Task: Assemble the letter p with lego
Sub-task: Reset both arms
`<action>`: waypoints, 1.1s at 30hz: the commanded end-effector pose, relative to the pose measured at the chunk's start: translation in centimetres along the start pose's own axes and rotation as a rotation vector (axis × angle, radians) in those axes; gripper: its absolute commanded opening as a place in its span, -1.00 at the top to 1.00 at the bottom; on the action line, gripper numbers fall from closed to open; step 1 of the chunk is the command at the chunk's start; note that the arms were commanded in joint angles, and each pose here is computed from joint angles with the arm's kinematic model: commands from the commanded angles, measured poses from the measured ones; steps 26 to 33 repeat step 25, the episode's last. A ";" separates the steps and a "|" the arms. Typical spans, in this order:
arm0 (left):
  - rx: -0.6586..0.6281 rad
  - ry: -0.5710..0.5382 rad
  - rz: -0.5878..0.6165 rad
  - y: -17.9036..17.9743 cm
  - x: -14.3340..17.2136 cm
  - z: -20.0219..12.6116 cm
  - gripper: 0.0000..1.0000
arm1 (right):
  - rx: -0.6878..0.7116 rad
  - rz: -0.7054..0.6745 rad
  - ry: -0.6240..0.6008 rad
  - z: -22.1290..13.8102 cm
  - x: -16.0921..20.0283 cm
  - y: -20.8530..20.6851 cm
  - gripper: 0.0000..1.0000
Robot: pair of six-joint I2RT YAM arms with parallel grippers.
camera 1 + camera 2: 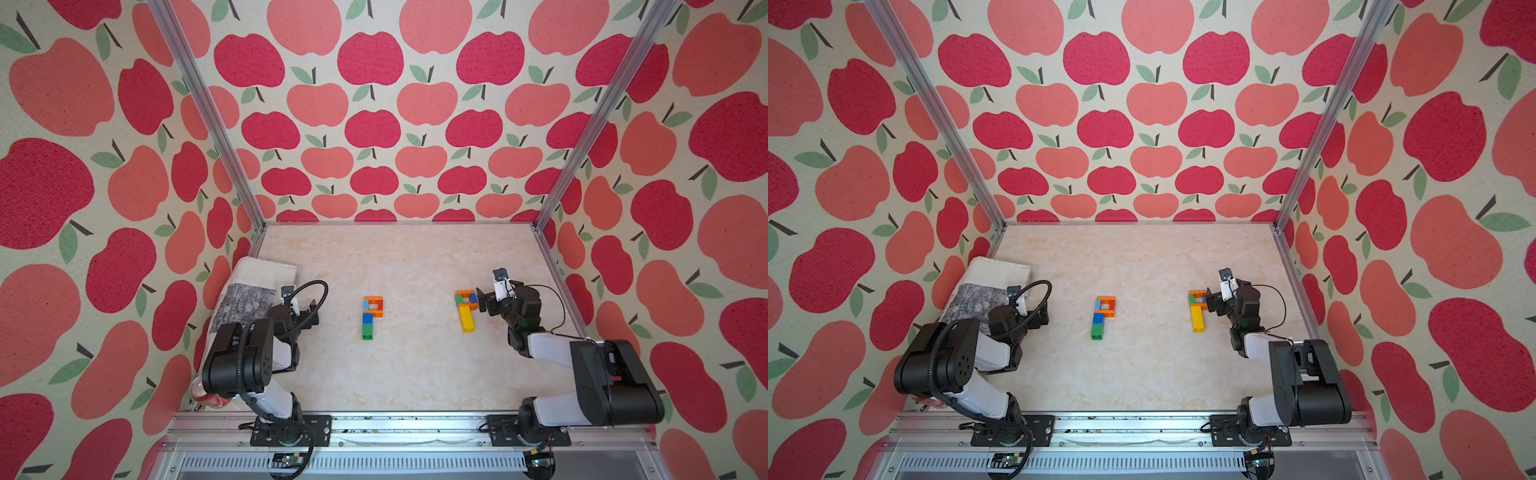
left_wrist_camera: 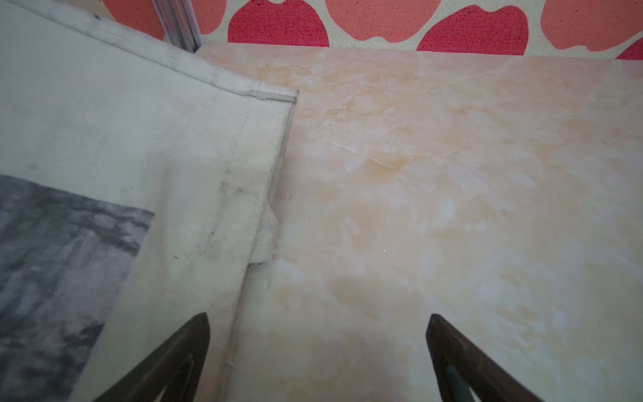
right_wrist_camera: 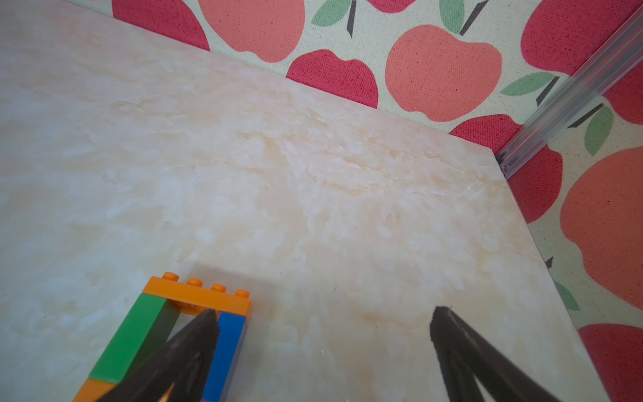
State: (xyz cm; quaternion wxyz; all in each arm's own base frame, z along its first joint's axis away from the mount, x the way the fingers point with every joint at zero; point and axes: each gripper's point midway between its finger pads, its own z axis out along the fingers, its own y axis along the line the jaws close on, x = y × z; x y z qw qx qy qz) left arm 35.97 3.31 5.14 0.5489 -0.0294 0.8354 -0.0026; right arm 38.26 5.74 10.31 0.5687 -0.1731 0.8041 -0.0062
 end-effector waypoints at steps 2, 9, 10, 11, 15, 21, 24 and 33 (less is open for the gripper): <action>0.044 -0.066 -0.037 -0.3 -4.4 2.0 -0.99 | -0.006 0.120 -0.024 0.7 1.0 -1.1 -0.98; 0.006 -0.043 -0.033 0.1 -4.2 2.3 -0.99 | 0.171 0.172 -0.032 0.8 1.8 -3.9 -0.98; 0.008 -0.048 -0.033 0.0 -4.2 2.3 -0.99 | 0.173 0.167 -0.042 0.6 1.7 -3.8 -0.98; 0.008 -0.039 -0.034 0.0 -4.2 2.3 -0.99 | 0.166 0.161 -0.046 0.6 1.7 -3.6 -0.98; 0.005 -0.043 -0.033 0.1 -4.2 2.3 -0.99 | 0.129 0.146 -0.023 1.2 1.5 -3.1 -0.99; 0.005 -0.042 -0.033 0.1 -4.2 2.3 -0.99 | 0.108 0.163 -0.021 1.2 1.6 -3.2 -0.98; 0.006 -0.044 -0.032 0.0 -4.2 2.3 -0.99 | 0.151 0.150 -0.021 1.1 1.6 -3.4 -0.98; 0.006 -0.043 -0.032 0.0 -4.2 2.3 -0.99 | 0.178 0.148 -0.029 0.8 1.6 -3.6 -0.98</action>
